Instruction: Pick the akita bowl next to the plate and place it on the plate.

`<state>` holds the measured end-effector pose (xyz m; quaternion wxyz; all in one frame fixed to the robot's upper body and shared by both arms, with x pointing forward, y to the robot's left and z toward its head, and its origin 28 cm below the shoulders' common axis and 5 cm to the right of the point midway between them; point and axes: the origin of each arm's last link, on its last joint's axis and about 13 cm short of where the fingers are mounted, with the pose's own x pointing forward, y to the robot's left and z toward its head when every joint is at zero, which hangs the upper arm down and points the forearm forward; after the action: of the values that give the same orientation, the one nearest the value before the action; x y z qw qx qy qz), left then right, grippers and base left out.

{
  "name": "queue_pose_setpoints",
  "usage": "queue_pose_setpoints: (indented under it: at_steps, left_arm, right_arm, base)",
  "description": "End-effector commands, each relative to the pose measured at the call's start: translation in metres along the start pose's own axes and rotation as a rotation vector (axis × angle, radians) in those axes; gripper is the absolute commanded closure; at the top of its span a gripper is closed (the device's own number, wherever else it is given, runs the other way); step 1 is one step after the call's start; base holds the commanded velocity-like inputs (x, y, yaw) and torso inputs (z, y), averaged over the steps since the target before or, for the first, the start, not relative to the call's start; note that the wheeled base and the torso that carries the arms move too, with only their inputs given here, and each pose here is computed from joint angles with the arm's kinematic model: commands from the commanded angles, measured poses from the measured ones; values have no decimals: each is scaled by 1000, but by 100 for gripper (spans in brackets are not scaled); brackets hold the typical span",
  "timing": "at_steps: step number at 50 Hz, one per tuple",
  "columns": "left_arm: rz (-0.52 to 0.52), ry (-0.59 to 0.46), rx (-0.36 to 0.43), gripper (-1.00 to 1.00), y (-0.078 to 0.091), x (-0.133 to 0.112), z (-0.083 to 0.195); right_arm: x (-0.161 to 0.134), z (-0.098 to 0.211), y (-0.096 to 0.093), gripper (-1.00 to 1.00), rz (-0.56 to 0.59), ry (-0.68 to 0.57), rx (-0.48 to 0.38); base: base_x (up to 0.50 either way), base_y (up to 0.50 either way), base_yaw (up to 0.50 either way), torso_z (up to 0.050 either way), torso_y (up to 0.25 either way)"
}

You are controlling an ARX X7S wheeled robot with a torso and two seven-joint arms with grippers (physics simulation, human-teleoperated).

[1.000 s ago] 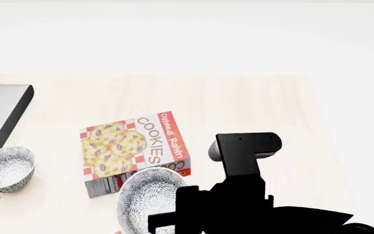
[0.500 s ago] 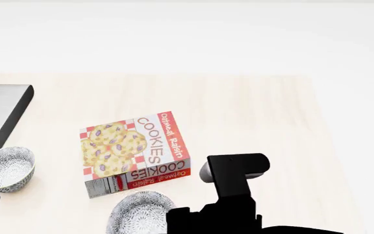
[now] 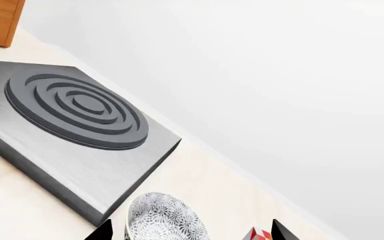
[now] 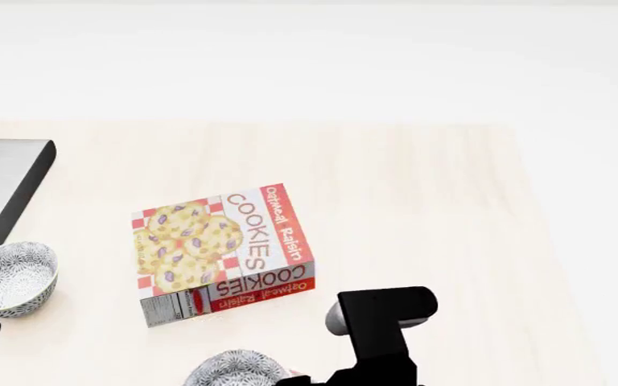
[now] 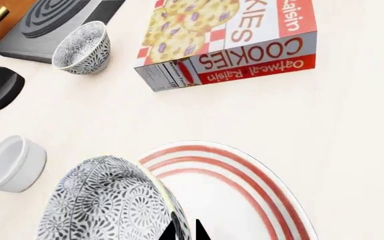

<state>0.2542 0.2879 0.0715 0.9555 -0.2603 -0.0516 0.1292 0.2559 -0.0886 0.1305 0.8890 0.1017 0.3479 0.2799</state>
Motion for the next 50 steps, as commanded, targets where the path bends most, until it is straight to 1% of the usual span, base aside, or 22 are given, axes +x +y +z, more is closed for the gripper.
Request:
queue_pose_setpoints:
  at_steps: [1,21,50]
  left_arm:
    - [0,0,0,-100,0,0,0]
    - [-1,0,1,-100,0,0,0]
    - [-1,0,2,-100,0,-1,0]
  right_arm:
    - [3,-6,-2,100,18,8,13]
    - [10,-17,-5,100,17,36,17]
    - [22,-28,-14,100,-14,63,29]
  base:
    - [0,0,0,0,0]
    - [0,0,0,0,1]
    - [0,0,0,0,0]
